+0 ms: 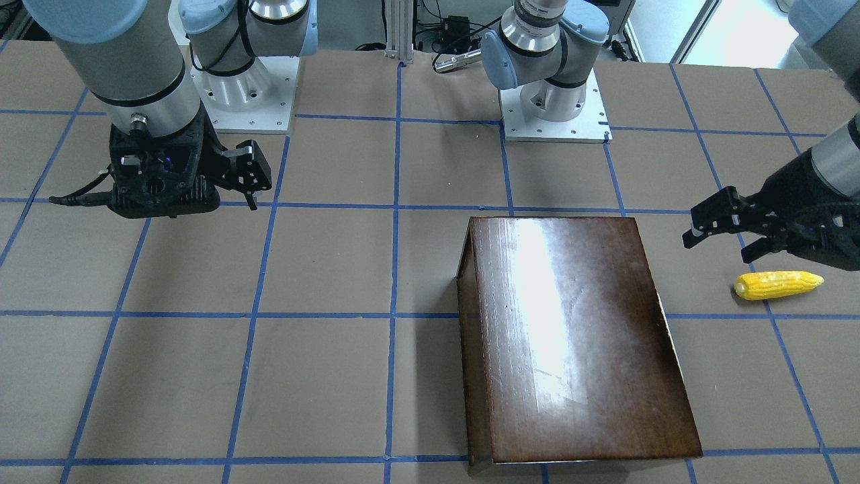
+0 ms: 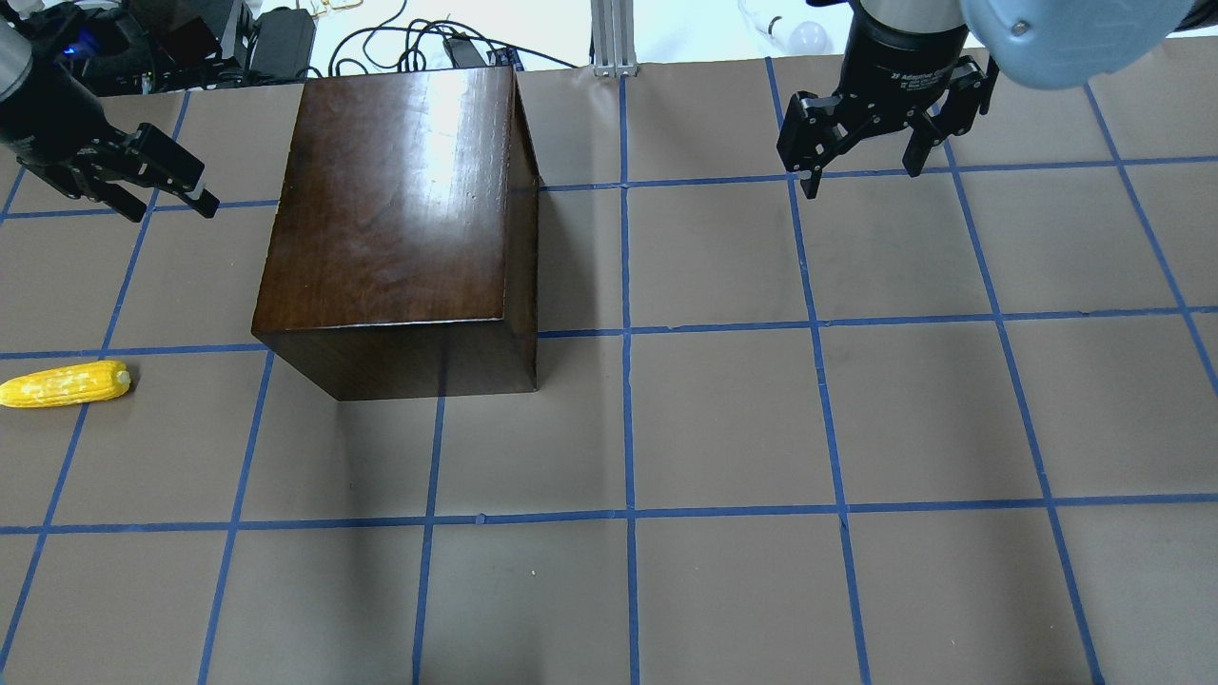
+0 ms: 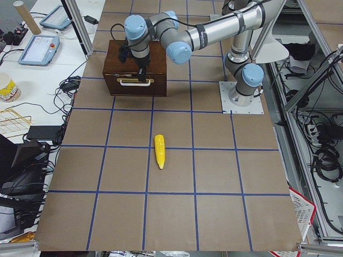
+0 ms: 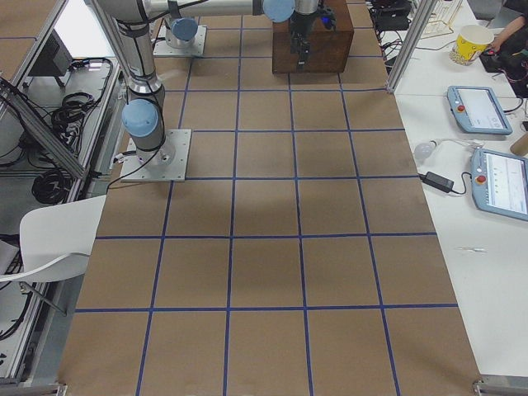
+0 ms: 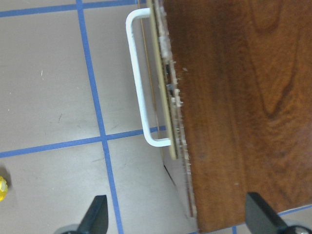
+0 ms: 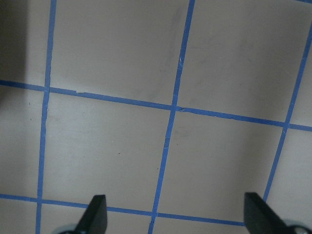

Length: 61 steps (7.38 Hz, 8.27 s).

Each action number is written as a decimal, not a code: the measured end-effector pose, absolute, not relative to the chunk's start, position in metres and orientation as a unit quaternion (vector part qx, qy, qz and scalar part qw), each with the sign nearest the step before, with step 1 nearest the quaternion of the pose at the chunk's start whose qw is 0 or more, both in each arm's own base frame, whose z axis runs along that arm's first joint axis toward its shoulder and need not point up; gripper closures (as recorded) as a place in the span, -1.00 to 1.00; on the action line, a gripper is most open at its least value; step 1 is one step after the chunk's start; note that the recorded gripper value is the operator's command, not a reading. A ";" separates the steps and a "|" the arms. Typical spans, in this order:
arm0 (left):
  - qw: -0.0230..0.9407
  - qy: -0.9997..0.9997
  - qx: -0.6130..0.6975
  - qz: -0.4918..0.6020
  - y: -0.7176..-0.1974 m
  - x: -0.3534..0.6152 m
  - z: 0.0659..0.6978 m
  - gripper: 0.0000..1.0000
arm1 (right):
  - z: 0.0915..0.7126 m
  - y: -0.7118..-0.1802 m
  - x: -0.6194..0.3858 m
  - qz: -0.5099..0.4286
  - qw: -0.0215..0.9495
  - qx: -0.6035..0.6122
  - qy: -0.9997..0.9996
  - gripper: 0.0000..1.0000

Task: Open drawer and put corn inside
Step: 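Lower the left gripper and hook the white drawer handle, then pull the drawer outward by its handle with the left gripper, then release the handle and move the left gripper toward the corn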

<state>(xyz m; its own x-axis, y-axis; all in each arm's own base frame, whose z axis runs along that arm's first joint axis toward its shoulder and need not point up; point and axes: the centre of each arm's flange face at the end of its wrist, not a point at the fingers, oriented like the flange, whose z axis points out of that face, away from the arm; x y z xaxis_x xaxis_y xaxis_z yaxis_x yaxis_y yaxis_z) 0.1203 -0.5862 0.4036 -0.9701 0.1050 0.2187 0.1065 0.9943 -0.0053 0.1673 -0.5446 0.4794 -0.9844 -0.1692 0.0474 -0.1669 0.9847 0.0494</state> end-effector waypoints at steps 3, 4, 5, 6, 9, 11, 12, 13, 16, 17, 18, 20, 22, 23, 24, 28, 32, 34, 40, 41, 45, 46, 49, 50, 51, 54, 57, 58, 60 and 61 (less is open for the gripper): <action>0.171 -0.985 -0.024 -0.009 -0.611 0.141 0.345 -1.00 | 0.479 -0.545 0.167 -0.023 0.026 0.085 -0.996 -1.00; 0.184 -0.983 -0.020 -0.012 -0.616 0.143 0.332 -1.00 | 0.479 -0.545 0.167 -0.023 0.026 0.084 -0.996 -1.00; 0.190 -0.981 -0.018 -0.016 -0.619 0.144 0.323 -1.00 | 0.479 -0.545 0.167 -0.022 0.026 0.084 -0.996 -1.00; 0.194 -0.981 -0.017 -0.020 -0.622 0.144 0.315 -1.00 | 0.479 -0.545 0.167 -0.022 0.026 0.084 -0.996 -1.00; 0.201 -0.979 -0.014 -0.029 -0.626 0.141 0.300 -1.00 | 0.479 -0.545 0.167 -0.022 0.026 0.084 -0.996 -1.00; 0.206 -0.978 -0.009 -0.036 -0.629 0.136 0.292 -1.00 | 0.479 -0.545 0.167 -0.023 0.026 0.084 -0.996 -1.00; 0.207 -0.978 -0.009 -0.038 -0.632 0.134 0.288 -1.00 | 0.479 -0.545 0.167 -0.023 0.026 0.085 -0.996 -1.00; 0.207 -0.977 -0.010 -0.039 -0.634 0.132 0.285 -1.00 | 0.479 -0.545 0.167 -0.022 0.026 0.085 -0.996 -1.00; 0.208 -0.977 -0.011 -0.040 -0.638 0.132 0.273 -1.00 | 0.479 -0.545 0.167 -0.023 0.026 0.084 -0.996 -1.00; 0.209 -0.977 -0.011 -0.039 -0.640 0.132 0.269 -1.00 | 0.479 -0.545 0.167 -0.023 0.026 0.084 -0.996 -1.00; 0.208 -0.977 -0.011 -0.039 -0.642 0.132 0.265 -1.00 | 0.479 -0.545 0.167 -0.023 0.026 0.085 -0.996 -1.00; 0.205 -0.978 -0.019 -0.039 -0.645 0.122 0.262 -1.00 | 0.479 -0.545 0.167 -0.022 0.026 0.084 -0.996 -1.00; 0.200 -0.979 -0.025 -0.033 -0.648 0.119 0.265 -1.00 | 0.479 -0.545 0.167 -0.023 0.026 0.084 -0.996 -1.00; 0.198 -0.979 -0.027 -0.030 -0.649 0.119 0.266 -1.00 | 0.479 -0.545 0.167 -0.022 0.026 0.084 -0.996 -1.00; 0.196 -0.980 -0.028 -0.027 -0.649 0.121 0.267 -1.00 | 0.479 -0.545 0.167 -0.022 0.026 0.084 -0.996 -1.00; 0.187 -0.982 -0.028 -0.018 -0.652 0.125 0.266 -1.00 | 0.479 -0.545 0.167 -0.022 0.026 0.084 -0.996 -1.00; 0.159 -0.987 -0.032 -0.019 -0.652 0.133 0.268 -1.00 | 0.479 -0.545 0.167 -0.022 0.026 0.085 -0.996 -1.00; 0.156 -0.987 -0.032 -0.016 -0.652 0.136 0.271 -1.00 | 0.479 -0.545 0.167 -0.022 0.026 0.085 -0.996 -1.00; 0.155 -0.988 -0.014 -0.008 -0.651 0.169 0.273 -1.00 | 0.479 -0.545 0.167 -0.023 0.026 0.085 -0.996 -1.00; 0.154 -0.988 -0.012 -0.005 -0.652 0.177 0.273 -1.00 | 0.479 -0.545 0.167 -0.023 0.026 0.085 -0.996 -1.00; 0.145 -0.989 -0.002 -0.001 -0.651 0.208 0.274 -1.00 | 0.479 -0.545 0.167 -0.022 0.026 0.084 -0.996 -1.00; 0.143 -0.990 -0.003 -0.001 -0.651 0.213 0.273 -1.00 | 0.479 -0.545 0.167 -0.023 0.026 0.084 -0.996 -1.00; 0.141 -0.990 0.006 -0.001 -0.648 0.229 0.271 -1.00 | 0.479 -0.545 0.167 -0.022 0.026 0.085 -0.996 -1.00; 0.141 -0.990 0.007 -0.001 -0.647 0.232 0.271 -1.00 | 0.479 -0.545 0.167 -0.022 0.026 0.084 -0.996 -1.00; 0.141 -0.990 0.008 0.000 -0.647 0.233 0.271 -1.00 | 0.479 -0.545 0.167 -0.022 0.026 0.084 -0.996 -1.00; 0.140 -0.990 0.008 0.001 -0.648 0.234 0.273 -1.00 | 0.479 -0.545 0.167 -0.022 0.026 0.084 -0.996 -1.00; 0.141 -0.990 0.009 0.000 -0.648 0.234 0.274 -1.00 | 0.479 -0.545 0.167 -0.023 0.026 0.084 -0.996 -1.00; 0.142 -0.990 0.010 0.000 -0.648 0.233 0.275 -1.00 | 0.479 -0.545 0.167 -0.023 0.026 0.084 -0.996 -1.00; 0.139 -0.990 0.009 0.004 -0.646 0.228 0.289 -1.00 | 0.479 -0.545 0.167 -0.023 0.026 0.084 -0.996 -1.00; 0.137 -0.991 0.004 0.005 -0.644 0.222 0.306 -1.00 | 0.479 -0.545 0.167 -0.023 0.026 0.084 -0.996 -1.00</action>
